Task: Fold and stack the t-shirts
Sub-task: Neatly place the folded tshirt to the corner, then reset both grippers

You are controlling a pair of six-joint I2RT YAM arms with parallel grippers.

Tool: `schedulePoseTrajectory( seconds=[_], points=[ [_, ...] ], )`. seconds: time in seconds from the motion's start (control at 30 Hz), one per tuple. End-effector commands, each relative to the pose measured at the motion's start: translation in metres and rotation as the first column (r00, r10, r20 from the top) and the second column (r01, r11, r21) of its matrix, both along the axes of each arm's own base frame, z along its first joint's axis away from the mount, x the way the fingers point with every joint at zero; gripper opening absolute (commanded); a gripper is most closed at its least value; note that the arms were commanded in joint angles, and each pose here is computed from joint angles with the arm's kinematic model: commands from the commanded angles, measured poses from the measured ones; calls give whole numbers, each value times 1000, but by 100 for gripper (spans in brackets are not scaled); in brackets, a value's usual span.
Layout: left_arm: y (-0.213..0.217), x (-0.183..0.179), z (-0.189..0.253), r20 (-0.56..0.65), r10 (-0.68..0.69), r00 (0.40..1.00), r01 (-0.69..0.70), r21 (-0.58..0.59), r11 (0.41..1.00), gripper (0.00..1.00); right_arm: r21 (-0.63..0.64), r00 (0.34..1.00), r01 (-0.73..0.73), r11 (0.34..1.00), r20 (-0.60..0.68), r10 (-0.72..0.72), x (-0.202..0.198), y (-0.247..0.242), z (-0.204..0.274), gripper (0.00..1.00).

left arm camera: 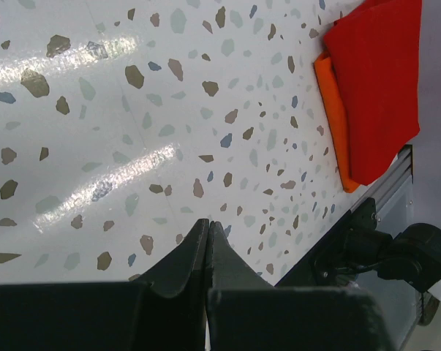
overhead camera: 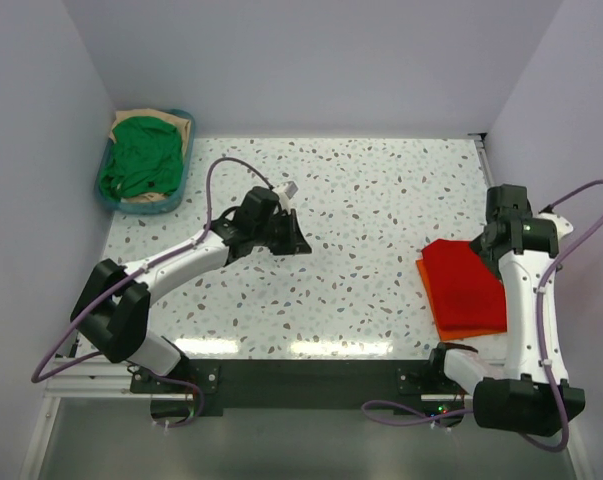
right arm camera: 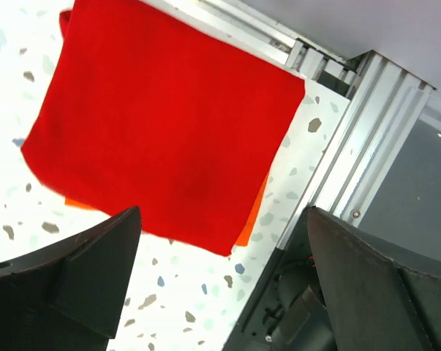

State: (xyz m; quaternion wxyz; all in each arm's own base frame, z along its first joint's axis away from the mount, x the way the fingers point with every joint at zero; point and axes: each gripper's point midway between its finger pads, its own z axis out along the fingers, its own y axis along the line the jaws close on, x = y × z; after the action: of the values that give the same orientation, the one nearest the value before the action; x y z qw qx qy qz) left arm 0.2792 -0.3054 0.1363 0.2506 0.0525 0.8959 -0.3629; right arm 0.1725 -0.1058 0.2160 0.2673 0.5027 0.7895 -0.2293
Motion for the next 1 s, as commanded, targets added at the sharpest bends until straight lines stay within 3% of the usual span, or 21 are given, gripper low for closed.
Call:
schedulePoseTrajectory(
  seconds=[0.0,0.17,0.2,0.3,0.43,0.47,0.73,0.97],
  points=[
    [-1,-1,20,70,-14,997,17,-33,999,0,70,989,-144,987,-3,145,-2,16,-1,99],
    [6,1,31,110,2,994,0,-24,1000,2,127,915,-379,916,201,351,27,48,-5,99],
    [6,2,33,114,7,993,-5,-23,1000,2,156,874,-450,879,282,397,41,63,-2,99],
    [9,3,37,130,20,991,-17,-23,1000,4,189,793,-575,796,367,486,58,90,-6,99],
    [18,2,38,158,50,986,-49,-14,999,6,163,734,-657,736,364,574,77,122,-13,99],
    [21,2,37,164,58,985,-57,-8,998,7,156,684,-714,682,362,633,79,146,-14,99],
    [63,0,40,253,165,953,-185,56,981,15,112,451,-888,445,395,800,103,258,-28,99],
    [97,-9,43,313,238,919,-276,83,958,19,55,301,-950,306,414,859,99,303,-30,99]
  ],
)
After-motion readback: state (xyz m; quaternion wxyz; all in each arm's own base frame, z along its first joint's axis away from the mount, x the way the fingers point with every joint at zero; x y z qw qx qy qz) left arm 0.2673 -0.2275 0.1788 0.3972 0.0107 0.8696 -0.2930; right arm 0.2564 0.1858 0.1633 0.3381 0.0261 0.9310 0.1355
